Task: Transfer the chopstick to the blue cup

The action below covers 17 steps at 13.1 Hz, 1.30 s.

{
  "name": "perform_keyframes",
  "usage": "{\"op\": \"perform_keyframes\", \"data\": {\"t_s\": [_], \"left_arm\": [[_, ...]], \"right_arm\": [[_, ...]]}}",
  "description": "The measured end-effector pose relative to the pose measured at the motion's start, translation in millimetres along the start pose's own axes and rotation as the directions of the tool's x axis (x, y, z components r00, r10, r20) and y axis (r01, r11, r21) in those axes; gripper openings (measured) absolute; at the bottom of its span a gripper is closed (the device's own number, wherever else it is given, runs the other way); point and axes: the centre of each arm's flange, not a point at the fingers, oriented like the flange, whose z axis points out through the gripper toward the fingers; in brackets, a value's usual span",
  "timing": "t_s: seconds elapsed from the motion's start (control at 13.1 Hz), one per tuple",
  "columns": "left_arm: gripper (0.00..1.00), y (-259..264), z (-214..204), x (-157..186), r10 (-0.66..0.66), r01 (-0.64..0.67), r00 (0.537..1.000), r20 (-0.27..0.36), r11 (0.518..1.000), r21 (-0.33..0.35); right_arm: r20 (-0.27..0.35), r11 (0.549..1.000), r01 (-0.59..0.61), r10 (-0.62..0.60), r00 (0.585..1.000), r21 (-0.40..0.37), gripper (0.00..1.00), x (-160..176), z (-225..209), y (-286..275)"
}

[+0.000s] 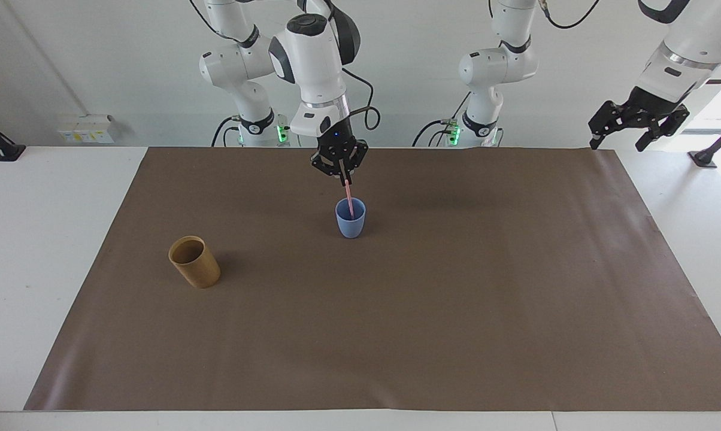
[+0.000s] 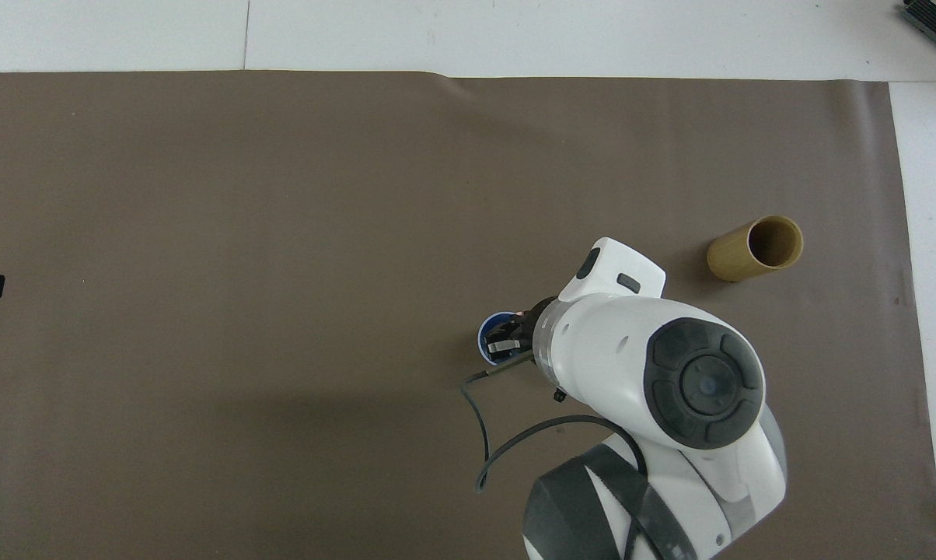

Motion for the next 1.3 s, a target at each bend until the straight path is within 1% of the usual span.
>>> {"op": "perform_keyframes", "data": {"t_s": [0.08,0.15,0.23,0.38,0.53,0.61,0.69,0.92,1.07,1.3], "left_arm": [[1.00,6.6,0.0,0.3,0.000,0.000,1.000,0.007,1.000,-0.001],[1.00,12.6,-0.2,1.0,-0.009,0.009,1.000,0.009,1.000,-0.005],[1.00,18.9,-0.9,1.9,-0.014,0.014,1.000,0.006,1.000,-0.015],[1.00,29.5,-1.4,3.2,-0.011,0.011,1.000,0.003,0.999,-0.036],[1.00,31.5,0.4,3.3,-0.008,0.008,1.000,0.008,0.999,-0.038],[1.00,30.8,0.7,3.1,-0.009,0.009,1.000,0.009,0.999,-0.039],[1.00,30.2,0.9,2.7,-0.010,0.011,1.000,0.012,0.999,-0.039],[1.00,30.1,1.6,1.7,-0.010,0.011,1.000,0.020,0.999,-0.040],[1.00,30.4,2.6,1.6,-0.010,0.011,1.000,0.023,0.999,-0.040],[1.00,31.2,7.3,0.7,-0.009,0.010,0.999,0.034,0.999,-0.042]], "right_arm": [[0.000,1.000,0.002,-0.002,1.000,0.000,0.33,0.0,0.0,0.0],[0.000,1.000,0.004,-0.004,1.000,0.000,0.45,0.0,0.0,0.0],[0.000,1.000,0.004,-0.004,1.000,0.000,0.55,0.1,-0.1,0.4],[-0.004,1.000,-0.002,0.002,1.000,0.000,0.80,1.9,-1.6,3.6],[-0.024,1.000,-0.023,0.023,0.999,0.000,0.99,9.9,-12.4,14.3],[-0.022,0.999,-0.045,0.045,0.999,-0.005,0.99,15.0,-21.8,25.9],[-0.007,0.997,-0.074,0.074,0.997,-0.016,1.00,19.9,-34.0,42.2],[0.045,0.977,-0.207,0.210,0.977,-0.059,1.00,31.2,-84.7,119.6],[0.065,0.956,-0.283,0.289,0.955,-0.082,1.00,30.0,-109.9,168.8],[0.081,0.930,-0.350,0.360,0.929,-0.115,1.00,24.1,-127.7,211.0]]}}
